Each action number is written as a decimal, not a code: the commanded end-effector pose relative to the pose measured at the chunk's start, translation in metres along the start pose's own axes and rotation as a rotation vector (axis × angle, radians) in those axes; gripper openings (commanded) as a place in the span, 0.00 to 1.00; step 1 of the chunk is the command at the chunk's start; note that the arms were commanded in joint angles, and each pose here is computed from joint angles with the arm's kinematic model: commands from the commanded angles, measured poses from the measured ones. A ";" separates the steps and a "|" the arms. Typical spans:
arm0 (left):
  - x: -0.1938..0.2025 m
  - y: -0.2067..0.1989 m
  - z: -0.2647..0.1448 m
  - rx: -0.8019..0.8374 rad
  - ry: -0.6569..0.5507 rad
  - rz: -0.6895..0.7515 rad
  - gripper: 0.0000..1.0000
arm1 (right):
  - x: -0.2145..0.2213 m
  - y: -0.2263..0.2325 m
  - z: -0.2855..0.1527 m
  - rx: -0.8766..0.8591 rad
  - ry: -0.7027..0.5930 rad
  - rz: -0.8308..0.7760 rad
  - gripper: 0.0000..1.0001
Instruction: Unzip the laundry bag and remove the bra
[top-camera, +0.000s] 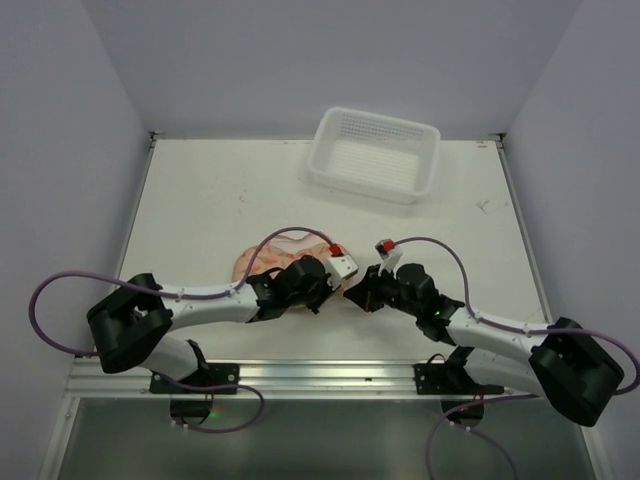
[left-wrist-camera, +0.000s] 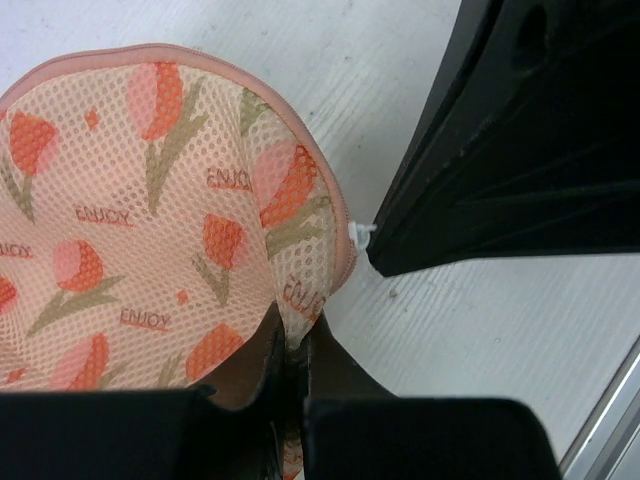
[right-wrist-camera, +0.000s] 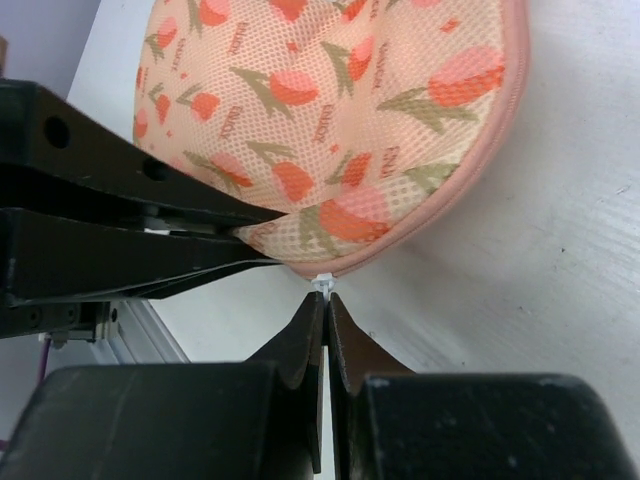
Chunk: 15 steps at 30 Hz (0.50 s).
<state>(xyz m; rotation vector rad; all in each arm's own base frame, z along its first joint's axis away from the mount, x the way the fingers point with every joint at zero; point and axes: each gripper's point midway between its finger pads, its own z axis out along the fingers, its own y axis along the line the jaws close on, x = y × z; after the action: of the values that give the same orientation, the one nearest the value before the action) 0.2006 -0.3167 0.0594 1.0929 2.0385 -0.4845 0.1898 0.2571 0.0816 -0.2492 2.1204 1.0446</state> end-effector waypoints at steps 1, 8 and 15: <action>0.007 0.007 -0.012 -0.033 -0.012 0.005 0.00 | -0.023 -0.004 0.008 0.028 -0.082 0.005 0.00; 0.012 -0.002 -0.012 0.012 -0.007 0.001 0.00 | -0.052 -0.033 0.007 0.080 -0.144 0.029 0.00; 0.005 -0.016 -0.015 0.071 -0.041 0.036 0.00 | -0.075 -0.035 0.015 0.080 -0.141 -0.045 0.00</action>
<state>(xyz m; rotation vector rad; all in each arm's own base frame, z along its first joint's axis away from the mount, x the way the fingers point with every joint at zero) 0.1926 -0.3115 0.0618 1.0977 2.0054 -0.5137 0.2392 0.2322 0.0817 -0.1414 2.1105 0.9689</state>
